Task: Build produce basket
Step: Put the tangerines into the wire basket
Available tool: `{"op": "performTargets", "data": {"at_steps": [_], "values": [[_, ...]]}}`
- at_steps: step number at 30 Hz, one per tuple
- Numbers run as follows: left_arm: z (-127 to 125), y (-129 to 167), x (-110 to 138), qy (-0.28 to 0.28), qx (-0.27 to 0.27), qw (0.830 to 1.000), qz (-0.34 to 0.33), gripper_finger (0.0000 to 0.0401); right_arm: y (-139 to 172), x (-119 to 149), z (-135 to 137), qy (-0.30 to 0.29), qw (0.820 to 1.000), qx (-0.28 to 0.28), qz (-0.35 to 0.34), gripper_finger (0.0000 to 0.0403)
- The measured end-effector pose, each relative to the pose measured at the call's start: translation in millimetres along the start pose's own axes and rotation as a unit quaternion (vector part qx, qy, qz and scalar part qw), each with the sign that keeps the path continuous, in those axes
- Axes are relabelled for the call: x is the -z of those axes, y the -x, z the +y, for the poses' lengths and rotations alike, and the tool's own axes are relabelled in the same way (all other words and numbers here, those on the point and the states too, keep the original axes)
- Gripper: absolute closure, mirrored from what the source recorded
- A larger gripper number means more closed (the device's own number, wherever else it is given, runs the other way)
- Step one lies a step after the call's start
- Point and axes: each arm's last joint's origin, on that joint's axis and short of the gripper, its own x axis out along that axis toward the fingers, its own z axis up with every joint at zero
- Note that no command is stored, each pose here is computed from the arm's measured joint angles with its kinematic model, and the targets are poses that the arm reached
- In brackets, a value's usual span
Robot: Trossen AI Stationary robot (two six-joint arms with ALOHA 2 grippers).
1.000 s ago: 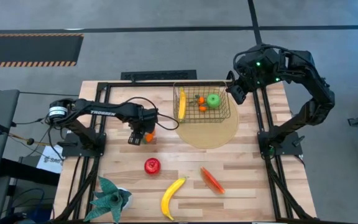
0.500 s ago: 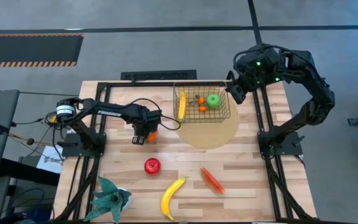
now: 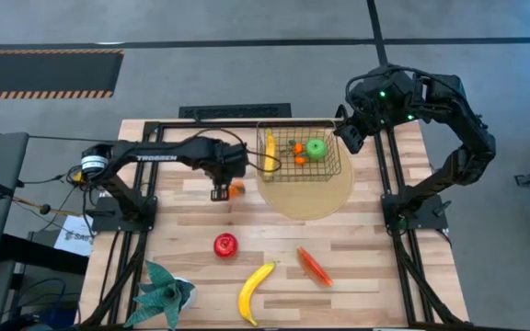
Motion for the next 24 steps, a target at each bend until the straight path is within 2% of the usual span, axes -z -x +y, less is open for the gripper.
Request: {"op": "performTargets", "data": {"at_steps": [3, 6, 9, 14, 20, 24], "values": [[5, 23, -9, -0.009, -0.007, 1.0, -0.025, 0.0401, 0, 0, 0, 0.0, 1.0, 0.0, 0.001, 0.0291], [7, 35, -11, -0.036, -0.004, 0.999, -0.021, 0.0401, 0, 0, 0, 0.0, 1.0, 0.001, 0.001, 0.0291], [6, 36, -10, -0.059, 0.012, 0.998, -0.018, 0.0401, 0, 0, 0, 0.0, 1.0, 0.001, 0.001, 0.0291], [6, 33, -9, -0.062, -0.003, 0.998, -0.003, 0.0393, 0, 0, 0, 0.0, 1.0, 0.001, 0.001, 0.0291], [16, 19, -20, -0.011, -0.018, 1.0, -0.019, 0.0336, 0, 0, 0, 0.001, 1.0, 0.0, 0.001, 0.0291], [18, -10, -24, -0.006, -0.005, 0.999, 0.033, 0.0289, 0, 0, 0, 0.001, 1.0, 0.001, 0.002, 0.0291]]}}
